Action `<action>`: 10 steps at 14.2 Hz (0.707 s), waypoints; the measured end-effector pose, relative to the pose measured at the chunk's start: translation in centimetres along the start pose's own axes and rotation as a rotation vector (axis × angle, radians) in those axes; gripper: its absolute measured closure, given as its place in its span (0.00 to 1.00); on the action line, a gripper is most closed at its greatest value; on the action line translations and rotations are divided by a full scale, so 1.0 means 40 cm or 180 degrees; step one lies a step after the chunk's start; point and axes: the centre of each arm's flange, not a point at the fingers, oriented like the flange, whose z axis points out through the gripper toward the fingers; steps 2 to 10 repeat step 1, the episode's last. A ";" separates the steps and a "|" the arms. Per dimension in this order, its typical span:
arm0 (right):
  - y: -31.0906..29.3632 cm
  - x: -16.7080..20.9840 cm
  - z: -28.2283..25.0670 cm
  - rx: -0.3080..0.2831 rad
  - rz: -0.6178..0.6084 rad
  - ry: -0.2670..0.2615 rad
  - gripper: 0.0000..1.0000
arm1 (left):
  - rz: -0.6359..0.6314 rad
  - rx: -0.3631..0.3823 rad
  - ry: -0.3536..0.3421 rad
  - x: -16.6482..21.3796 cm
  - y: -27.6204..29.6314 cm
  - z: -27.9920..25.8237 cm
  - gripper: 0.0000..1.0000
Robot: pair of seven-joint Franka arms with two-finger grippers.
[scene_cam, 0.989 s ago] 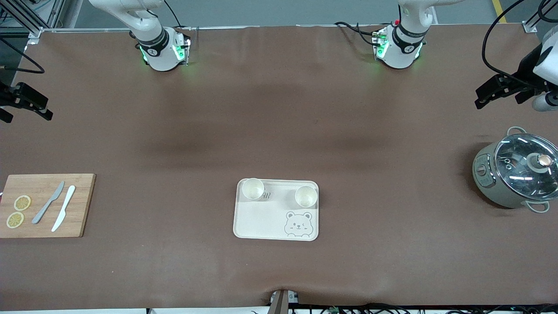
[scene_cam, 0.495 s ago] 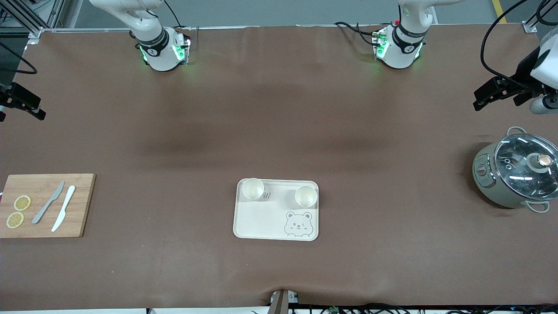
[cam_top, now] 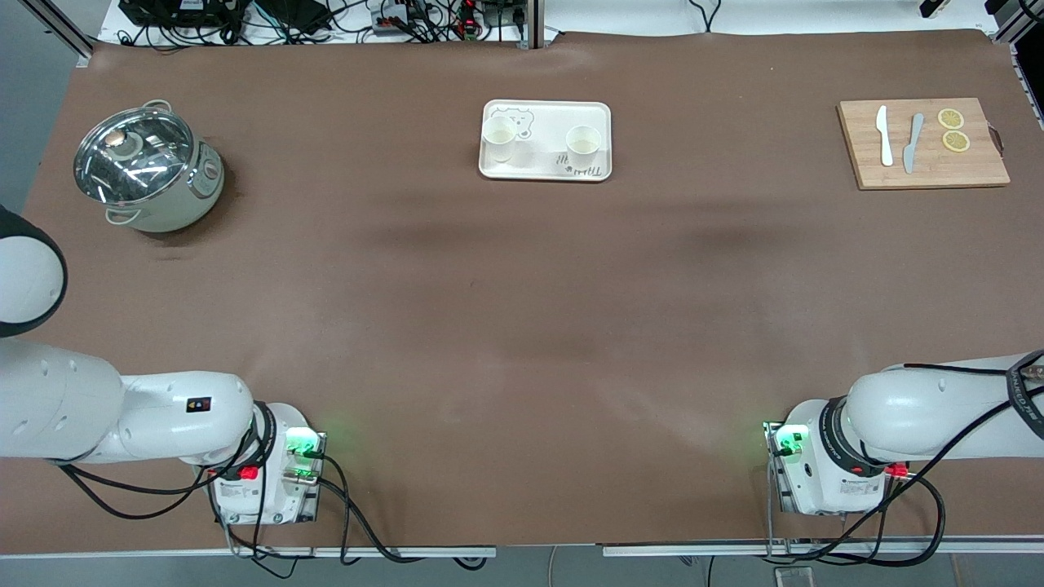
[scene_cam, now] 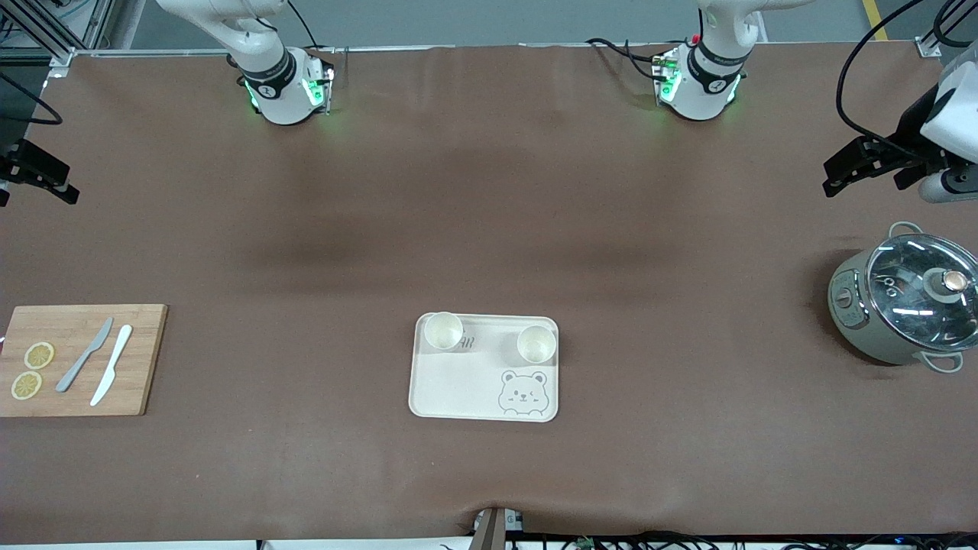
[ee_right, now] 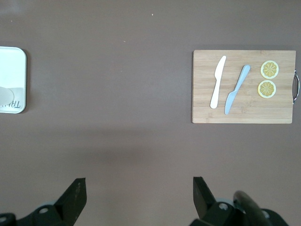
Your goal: Place white IKEA cup upright on tray with both arms
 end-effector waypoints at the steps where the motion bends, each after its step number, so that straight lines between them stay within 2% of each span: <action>1: -0.001 0.000 -0.001 0.0000 -0.0002 0.0002 0.00 | 0.0000 0.0000 0.0000 0.000 0.000 0.000 0.00; 10: -0.001 0.000 -0.001 0.0000 -0.0002 0.0002 0.00 | 0.0000 0.0000 0.0000 0.000 0.000 0.000 0.00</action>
